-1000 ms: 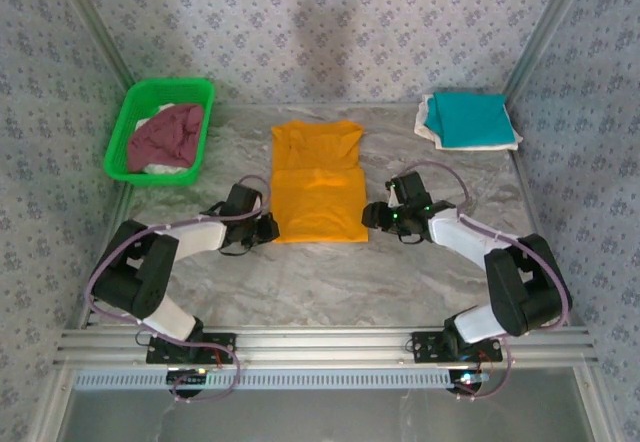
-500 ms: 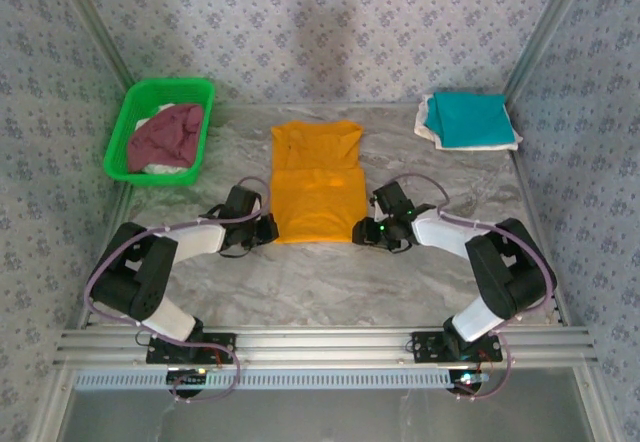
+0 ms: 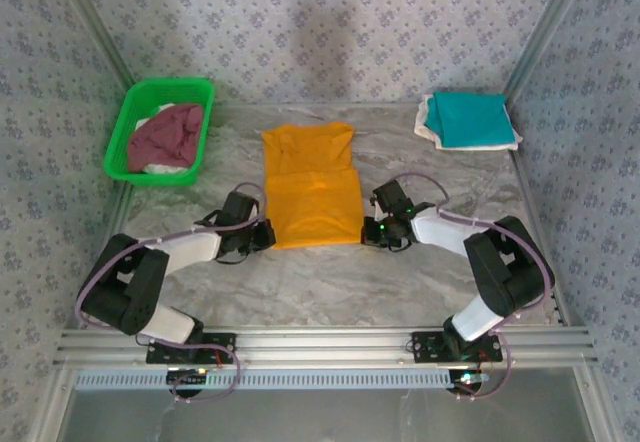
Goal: Fold and stack the t-shirts
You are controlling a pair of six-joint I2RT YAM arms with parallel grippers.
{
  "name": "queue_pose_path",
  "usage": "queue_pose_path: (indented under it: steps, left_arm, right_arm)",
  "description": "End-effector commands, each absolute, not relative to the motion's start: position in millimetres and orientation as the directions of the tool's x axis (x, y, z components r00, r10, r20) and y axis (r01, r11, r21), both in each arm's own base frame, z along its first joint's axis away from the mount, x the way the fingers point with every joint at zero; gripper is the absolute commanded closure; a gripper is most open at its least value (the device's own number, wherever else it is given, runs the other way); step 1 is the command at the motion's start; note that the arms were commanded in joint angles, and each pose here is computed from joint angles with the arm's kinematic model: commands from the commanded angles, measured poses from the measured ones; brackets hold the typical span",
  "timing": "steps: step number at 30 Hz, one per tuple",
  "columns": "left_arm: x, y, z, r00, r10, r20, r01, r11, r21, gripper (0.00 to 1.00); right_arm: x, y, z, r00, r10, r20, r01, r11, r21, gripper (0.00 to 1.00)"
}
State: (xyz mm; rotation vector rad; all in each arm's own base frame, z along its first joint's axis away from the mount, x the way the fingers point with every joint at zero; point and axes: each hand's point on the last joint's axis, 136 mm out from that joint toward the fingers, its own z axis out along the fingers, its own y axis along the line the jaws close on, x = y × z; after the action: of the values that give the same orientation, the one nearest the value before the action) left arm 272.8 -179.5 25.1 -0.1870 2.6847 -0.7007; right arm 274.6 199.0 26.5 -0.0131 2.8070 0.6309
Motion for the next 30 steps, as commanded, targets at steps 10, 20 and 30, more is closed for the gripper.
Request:
queue_pose_path:
  steps: [10, 20, 30]
  left_arm:
    - [188, -157, 25, -0.948, -0.174, -0.265, -0.047, 0.904, -0.424, 1.00]
    - [164, -145, 59, -0.907, -0.236, -0.349, -0.045, 0.878, -0.477, 1.00]
    - [245, -149, 150, -0.867, -0.281, -0.411, -0.005, 0.830, -0.558, 1.00]
  right_arm:
    - [202, 200, 34, -0.963, -0.026, -0.270, -0.145, 0.892, 0.429, 1.00]
    - [185, 205, 64, -0.948, 0.005, -0.318, -0.151, 0.873, 0.464, 1.00]
    - [265, 224, 142, -0.893, 0.012, -0.450, -0.222, 0.858, 0.464, 1.00]
